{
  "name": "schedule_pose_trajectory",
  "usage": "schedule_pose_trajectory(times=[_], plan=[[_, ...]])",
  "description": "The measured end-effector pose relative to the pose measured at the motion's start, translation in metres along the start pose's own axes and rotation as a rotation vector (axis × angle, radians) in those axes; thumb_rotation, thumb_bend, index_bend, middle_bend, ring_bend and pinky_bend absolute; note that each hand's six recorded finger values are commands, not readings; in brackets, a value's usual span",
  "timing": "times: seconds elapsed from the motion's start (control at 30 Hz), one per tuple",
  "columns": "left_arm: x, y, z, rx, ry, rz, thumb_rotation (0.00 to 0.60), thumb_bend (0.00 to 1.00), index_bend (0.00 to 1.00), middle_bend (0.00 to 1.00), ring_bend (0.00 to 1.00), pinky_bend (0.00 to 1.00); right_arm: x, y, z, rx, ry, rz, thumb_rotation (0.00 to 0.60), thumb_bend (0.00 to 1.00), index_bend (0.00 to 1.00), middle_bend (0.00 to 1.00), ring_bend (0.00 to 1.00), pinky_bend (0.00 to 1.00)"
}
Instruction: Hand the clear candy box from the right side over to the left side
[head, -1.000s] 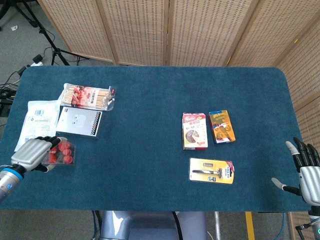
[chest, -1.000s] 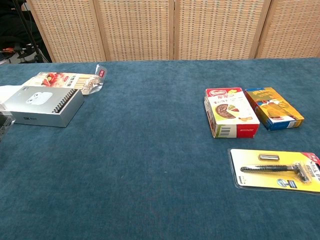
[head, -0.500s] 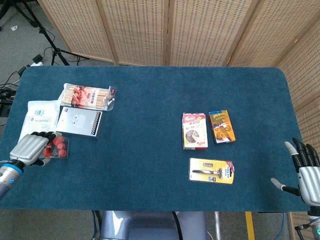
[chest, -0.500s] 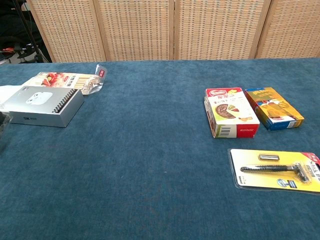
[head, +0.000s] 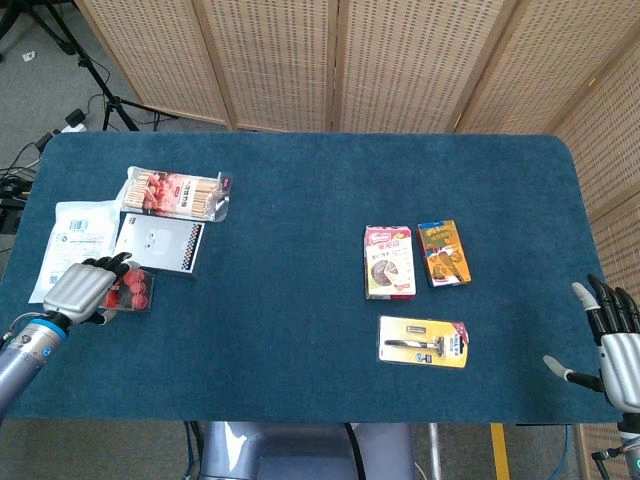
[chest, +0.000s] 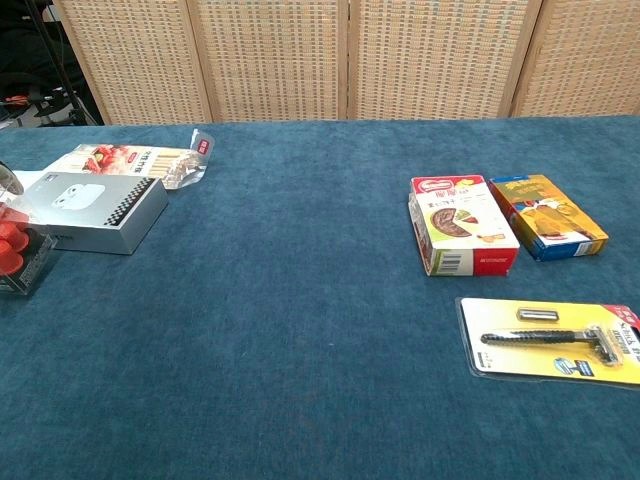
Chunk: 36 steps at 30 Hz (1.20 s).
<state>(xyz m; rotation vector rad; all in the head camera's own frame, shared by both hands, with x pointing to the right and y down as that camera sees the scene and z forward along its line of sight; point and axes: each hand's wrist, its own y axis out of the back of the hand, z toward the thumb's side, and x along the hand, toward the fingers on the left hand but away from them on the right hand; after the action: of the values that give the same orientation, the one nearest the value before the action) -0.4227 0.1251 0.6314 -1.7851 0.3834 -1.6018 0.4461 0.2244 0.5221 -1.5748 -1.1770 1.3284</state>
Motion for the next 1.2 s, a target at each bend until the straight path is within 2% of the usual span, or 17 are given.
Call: schedule_pose_trajectory(times=[0.13, 0.27, 0.7, 0.93, 1.2], plan=[[0.0, 0.0, -0.001, 0.02, 0.003, 0.004, 0.6, 0.29, 0.42, 0.0, 0.0, 0.09, 0.0, 0.0, 0.0, 0.0, -0.002, 0.003, 0.6, 0.0, 0.0, 0.0, 0.0, 0.0], [-0.001, 0.002, 0.0, 0.045, 0.004, 0.03, 0.6, 0.27, 0.32, 0.0, 0.0, 0.01, 0.001, -0.001, 0.0, 0.002, 0.001, 0.005, 0.6, 0.0, 0.0, 0.0, 0.0, 0.0], [-0.004, 0.0, -0.007, 0.063, 0.034, 0.044, 0.6, 0.23, 0.17, 0.0, 0.0, 0.0, 0.0, -0.001, 0.0, 0.005, -0.004, 0.003, 0.6, 0.0, 0.0, 0.0, 0.0, 0.0], [-0.006, 0.0, -0.011, 0.077, 0.043, 0.053, 0.6, 0.22, 0.02, 0.0, 0.0, 0.0, 0.0, -0.001, 0.0, 0.005, -0.006, -0.001, 0.6, 0.0, 0.0, 0.0, 0.0, 0.0], [-0.006, 0.004, -0.013, 0.048, 0.055, 0.08, 0.6, 0.22, 0.0, 0.0, 0.0, 0.0, 0.0, -0.002, 0.0, 0.009, -0.008, 0.0, 0.6, 0.0, 0.0, 0.0, 0.0, 0.0]])
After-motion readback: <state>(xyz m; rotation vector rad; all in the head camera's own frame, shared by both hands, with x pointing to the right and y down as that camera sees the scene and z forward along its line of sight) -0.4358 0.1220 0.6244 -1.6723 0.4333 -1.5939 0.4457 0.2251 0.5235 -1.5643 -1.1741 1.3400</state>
